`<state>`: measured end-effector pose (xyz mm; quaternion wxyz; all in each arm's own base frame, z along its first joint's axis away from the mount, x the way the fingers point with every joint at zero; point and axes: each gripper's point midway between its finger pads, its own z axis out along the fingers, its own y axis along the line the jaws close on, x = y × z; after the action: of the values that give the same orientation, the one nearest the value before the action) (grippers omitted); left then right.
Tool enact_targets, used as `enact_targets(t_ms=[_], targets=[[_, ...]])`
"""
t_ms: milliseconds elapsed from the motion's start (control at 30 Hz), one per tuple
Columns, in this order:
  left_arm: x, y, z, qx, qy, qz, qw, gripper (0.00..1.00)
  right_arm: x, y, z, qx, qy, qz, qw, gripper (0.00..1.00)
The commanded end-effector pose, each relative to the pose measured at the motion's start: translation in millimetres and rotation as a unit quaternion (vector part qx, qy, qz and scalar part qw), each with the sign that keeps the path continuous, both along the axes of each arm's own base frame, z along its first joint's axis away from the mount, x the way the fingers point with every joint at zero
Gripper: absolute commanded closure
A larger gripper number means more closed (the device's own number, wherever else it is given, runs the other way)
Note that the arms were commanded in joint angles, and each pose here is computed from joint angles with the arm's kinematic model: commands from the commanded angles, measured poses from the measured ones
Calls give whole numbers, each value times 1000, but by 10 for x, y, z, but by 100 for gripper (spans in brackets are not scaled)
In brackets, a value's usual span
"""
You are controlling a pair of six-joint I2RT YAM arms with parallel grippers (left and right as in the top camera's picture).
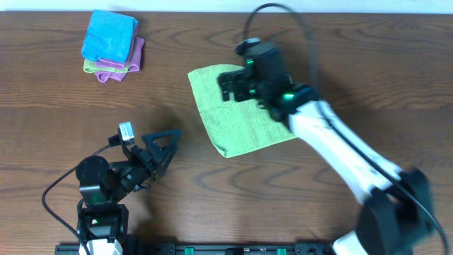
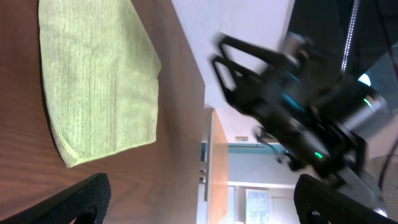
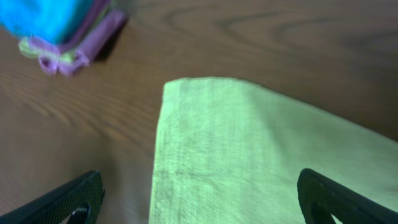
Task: Fold the cloth
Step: 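Grasp the towel's near corners, left gripper left corner, right gripper right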
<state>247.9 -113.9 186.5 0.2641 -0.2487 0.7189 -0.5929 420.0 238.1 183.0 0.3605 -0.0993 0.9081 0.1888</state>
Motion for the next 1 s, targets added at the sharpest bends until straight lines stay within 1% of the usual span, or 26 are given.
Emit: enact_targets(t_ms=[0, 67, 167, 300, 433, 567, 700, 967], targets=[[4, -9, -57, -11, 33, 7, 999, 5, -68, -330, 116, 37, 43, -13, 998, 1], [-28, -56, -201, -13, 73, 4, 997, 5, -138, -594, 51, 47, 83, -13, 995, 1], [-75, -166, -397, -8, 121, -10, 993, 5, -225, -849, 0, 75, 123, 5, 990, 1], [-137, -332, -650, 6, 172, -36, 984, 4, -313, -1173, -106, 76, 163, -22, 983, 1], [-171, -465, -904, 33, 219, -49, 974, 4, -450, -1225, -186, 66, 193, -18, 979, 1], [-186, -540, -1129, 59, 258, -52, 963, 4, -505, -1215, -209, 65, 205, -18, 976, 1], [-131, -578, -1343, 85, 273, -52, 957, 4, -543, -1218, -225, 64, 214, -18, 975, 1], [37, -560, -1527, 99, 274, -31, 956, 4, -587, -1222, -244, 63, 224, -19, 972, 1]])
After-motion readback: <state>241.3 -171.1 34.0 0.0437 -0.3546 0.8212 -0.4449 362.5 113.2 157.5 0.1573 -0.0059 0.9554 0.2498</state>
